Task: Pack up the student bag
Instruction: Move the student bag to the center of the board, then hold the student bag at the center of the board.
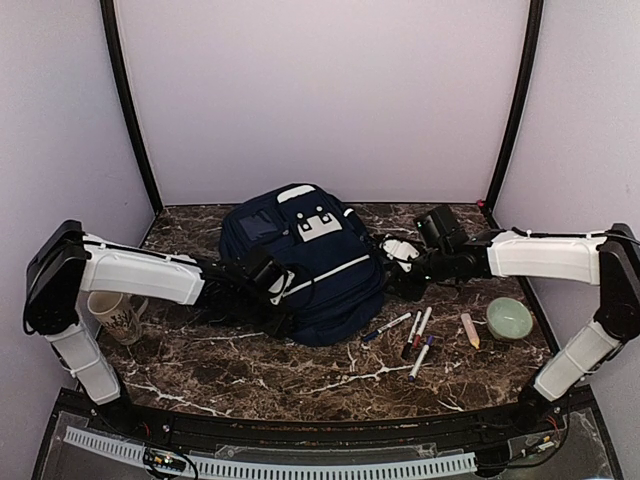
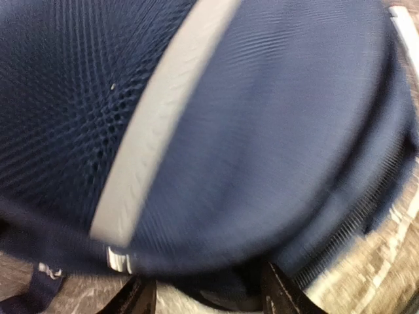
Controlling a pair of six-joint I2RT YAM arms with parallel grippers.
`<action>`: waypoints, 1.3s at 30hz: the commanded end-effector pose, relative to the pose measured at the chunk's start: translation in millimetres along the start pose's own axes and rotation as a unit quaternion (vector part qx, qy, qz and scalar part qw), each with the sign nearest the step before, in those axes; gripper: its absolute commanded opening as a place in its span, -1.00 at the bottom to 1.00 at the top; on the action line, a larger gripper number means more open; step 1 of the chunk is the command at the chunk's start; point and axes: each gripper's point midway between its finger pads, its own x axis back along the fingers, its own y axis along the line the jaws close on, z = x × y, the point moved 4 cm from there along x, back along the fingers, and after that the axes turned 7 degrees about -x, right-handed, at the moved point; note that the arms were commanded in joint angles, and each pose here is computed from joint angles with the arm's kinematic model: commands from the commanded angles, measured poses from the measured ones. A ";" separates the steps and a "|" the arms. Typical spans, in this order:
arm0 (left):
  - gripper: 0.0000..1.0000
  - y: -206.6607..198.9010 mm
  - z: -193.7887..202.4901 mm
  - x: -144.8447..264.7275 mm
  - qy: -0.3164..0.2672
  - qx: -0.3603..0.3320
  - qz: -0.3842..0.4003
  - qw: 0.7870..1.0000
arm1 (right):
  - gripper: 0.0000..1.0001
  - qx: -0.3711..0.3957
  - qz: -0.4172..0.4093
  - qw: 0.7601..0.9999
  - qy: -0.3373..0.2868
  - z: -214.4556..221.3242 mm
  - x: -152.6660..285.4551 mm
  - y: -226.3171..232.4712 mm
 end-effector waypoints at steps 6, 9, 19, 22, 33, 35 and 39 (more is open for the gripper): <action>0.24 16.0 11.7 91.3 -0.082 -0.038 -0.022 0.996 | -0.04 0.015 -0.080 0.995 -0.055 -31.7 30.9 13.1; 0.32 47.7 30.9 85.8 -0.059 0.027 -0.055 0.996 | -0.05 0.027 -0.132 0.987 -0.082 -57.1 39.7 23.1; 0.33 65.7 35.3 66.6 -0.152 0.041 -0.042 0.987 | -0.17 -0.033 -0.233 0.967 -0.099 -127.3 -21.1 23.9; 0.20 73.6 39.1 56.3 -0.150 0.061 -0.022 0.987 | -0.20 -0.052 -0.246 0.964 -0.087 -136.4 -49.8 23.2; 0.08 76.7 46.7 20.8 -0.137 0.028 0.003 0.990 | -0.27 -0.141 -0.198 0.970 0.019 -106.8 -140.2 3.7; 0.09 77.3 45.2 15.4 -0.139 0.024 0.009 0.990 | -0.27 -0.147 -0.202 0.968 0.031 -98.7 -147.0 5.9; 0.05 80.0 43.3 4.5 -0.135 0.021 0.013 0.991 | -0.26 -0.154 -0.209 0.965 0.043 -89.3 -154.2 8.4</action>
